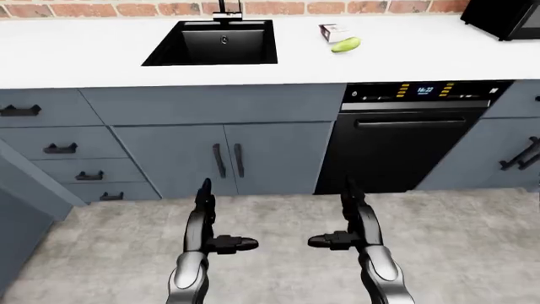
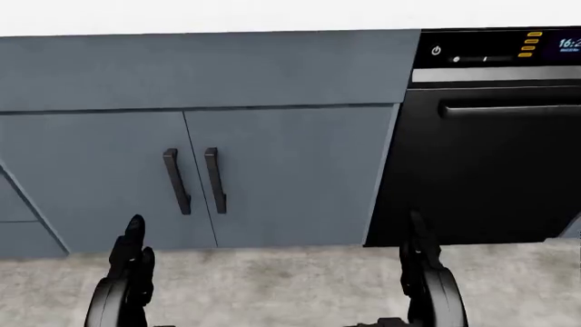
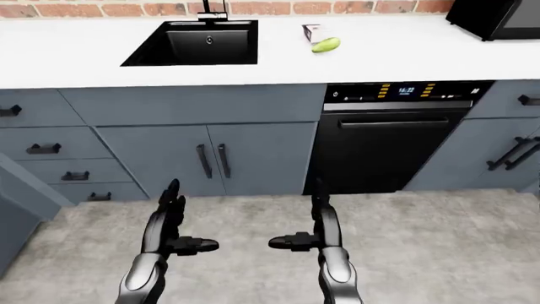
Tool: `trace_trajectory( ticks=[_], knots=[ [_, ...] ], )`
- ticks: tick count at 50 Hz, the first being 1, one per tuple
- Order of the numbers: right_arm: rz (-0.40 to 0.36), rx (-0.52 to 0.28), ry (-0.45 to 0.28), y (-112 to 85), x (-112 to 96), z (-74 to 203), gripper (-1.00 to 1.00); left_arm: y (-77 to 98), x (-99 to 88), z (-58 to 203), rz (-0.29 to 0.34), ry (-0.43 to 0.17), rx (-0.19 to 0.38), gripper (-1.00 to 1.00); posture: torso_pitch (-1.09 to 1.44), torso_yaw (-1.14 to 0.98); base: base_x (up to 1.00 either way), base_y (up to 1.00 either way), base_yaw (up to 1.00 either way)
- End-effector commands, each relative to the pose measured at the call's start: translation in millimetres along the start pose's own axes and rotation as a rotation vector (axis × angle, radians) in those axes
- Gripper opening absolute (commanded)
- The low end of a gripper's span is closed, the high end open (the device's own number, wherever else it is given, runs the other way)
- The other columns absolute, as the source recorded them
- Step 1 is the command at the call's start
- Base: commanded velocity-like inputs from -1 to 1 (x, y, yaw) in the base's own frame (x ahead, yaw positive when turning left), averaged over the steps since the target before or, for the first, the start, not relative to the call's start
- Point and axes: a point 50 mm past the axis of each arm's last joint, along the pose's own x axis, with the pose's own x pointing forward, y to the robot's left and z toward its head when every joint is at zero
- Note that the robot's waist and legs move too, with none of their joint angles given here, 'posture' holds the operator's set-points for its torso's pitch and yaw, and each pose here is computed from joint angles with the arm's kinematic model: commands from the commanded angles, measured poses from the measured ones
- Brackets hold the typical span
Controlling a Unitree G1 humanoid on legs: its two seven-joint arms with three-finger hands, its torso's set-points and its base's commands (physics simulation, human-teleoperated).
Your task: Turn the sink spout to the right.
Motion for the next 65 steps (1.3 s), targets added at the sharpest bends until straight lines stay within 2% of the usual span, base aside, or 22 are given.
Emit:
trace_trajectory(
  ticks=[1,22,29,45,49,50,51,53,55,58,65],
  knots=[
    [0.029,-0.043,-0.155,7.6,4,32,1.0,0.1,-2.8,39,0.005,-0.193,0.016,1.0,0.0,0.0,0.0,0.0,0.0],
    [0.039,-0.074,-0.15,11.9,1,35,1.0,1.3,-10.6,45,0.016,-0.209,0.016,1.0,0.0,0.0,0.0,0.0,0.0],
    [0.038,-0.083,-0.151,11.6,1,35,1.0,0.6,-11.4,46,0.014,-0.211,0.018,1.0,0.0,0.0,0.0,0.89,0.0],
    [0.045,-0.057,-0.162,11.5,-1,37,1.0,0.8,-13.3,47,0.014,-0.215,0.018,1.0,0.0,0.0,0.0,0.13,0.0],
    [0.045,-0.049,-0.168,9.4,3,40,1.0,2.6,-7.4,52,0.02,-0.22,0.02,1.0,0.0,0.0,0.0,0.0,0.0],
    [0.04,-0.042,-0.168,7.5,6,42,1.0,3.7,-4.6,57,0.018,-0.227,0.02,1.0,0.0,0.0,0.0,0.0,0.0],
    [0.003,-0.048,-0.166,2.9,12,49,1.0,6.4,-1.1,65,0.026,-0.239,0.02,1.0,0.0,0.0,0.0,0.0,0.0],
    [0.004,-0.063,-0.178,-1.9,22,80,1.0,13.9,11.4,96,0.046,-0.252,0.011,1.0,0.0,0.0,0.0,0.0,0.0],
    [0.023,-0.033,-0.2,-1.4,22,103,1.0,15.7,16.3,115,0.054,-0.268,0.018,1.0,0.0,0.0,0.0,0.0,0.0],
    [0.035,-0.089,-0.235,-1.3,29,149,1.0,20.1,25.7,157,0.068,-0.311,0.03,1.0,0.0,0.0,0.0,0.0,0.0],
    [0.058,-0.116,-0.263,-2.1,40,208,1.0,29.8,34.6,203,0.102,-0.36,0.075,1.0,0.0,0.0,0.0,0.0,0.0]
  ],
)
